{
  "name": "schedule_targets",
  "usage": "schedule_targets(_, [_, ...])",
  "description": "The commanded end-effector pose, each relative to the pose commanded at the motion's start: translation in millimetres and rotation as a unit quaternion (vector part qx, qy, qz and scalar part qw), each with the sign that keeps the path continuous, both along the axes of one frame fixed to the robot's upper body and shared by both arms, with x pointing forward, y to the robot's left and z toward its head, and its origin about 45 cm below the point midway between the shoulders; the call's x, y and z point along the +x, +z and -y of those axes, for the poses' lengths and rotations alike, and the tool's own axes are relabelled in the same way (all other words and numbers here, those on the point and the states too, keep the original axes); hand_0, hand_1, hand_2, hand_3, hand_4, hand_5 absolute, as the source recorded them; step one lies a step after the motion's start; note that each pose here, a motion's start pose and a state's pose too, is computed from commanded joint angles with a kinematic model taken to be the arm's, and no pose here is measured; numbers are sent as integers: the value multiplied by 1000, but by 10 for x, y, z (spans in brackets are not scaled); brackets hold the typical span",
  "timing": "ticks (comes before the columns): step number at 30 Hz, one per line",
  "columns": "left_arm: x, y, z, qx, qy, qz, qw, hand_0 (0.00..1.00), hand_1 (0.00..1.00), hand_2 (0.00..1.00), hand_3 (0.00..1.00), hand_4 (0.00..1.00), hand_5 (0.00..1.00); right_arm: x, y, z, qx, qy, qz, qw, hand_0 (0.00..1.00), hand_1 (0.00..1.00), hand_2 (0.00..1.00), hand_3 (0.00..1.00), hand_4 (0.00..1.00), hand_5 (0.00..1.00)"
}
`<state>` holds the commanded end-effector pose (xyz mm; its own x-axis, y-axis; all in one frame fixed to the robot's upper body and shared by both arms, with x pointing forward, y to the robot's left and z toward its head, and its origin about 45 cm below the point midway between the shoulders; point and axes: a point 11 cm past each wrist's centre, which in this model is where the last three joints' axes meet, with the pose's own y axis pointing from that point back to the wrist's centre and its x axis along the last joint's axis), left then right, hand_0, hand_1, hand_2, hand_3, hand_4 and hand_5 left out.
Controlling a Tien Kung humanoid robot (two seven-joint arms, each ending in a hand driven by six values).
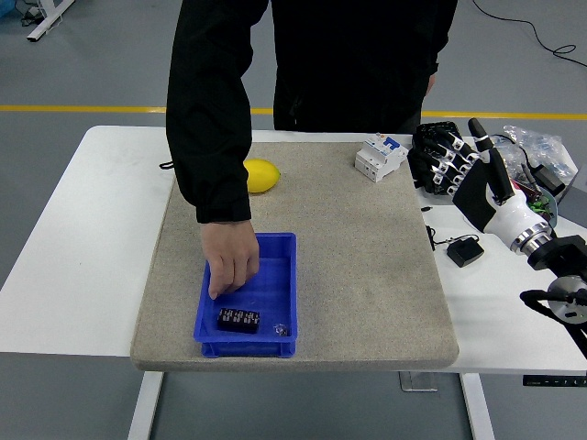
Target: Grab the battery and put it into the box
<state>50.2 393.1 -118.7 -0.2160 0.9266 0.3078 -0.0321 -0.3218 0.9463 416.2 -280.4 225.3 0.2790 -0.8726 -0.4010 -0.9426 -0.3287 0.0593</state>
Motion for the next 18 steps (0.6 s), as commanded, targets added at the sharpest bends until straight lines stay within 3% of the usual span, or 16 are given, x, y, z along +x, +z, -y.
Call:
schedule_targets(11, [61,-1,34,-3,0,6,1000,752,702,728,622,695,608,-110,-152,141,11,-24,-15,1000,982,910,926,982,998,938])
schedule_targets(18, [116,1,52,-5,0,12,1000,752,702,728,623,694,609,-190,-232,145,12,-39,-7,999,980,906,923,973,998,940])
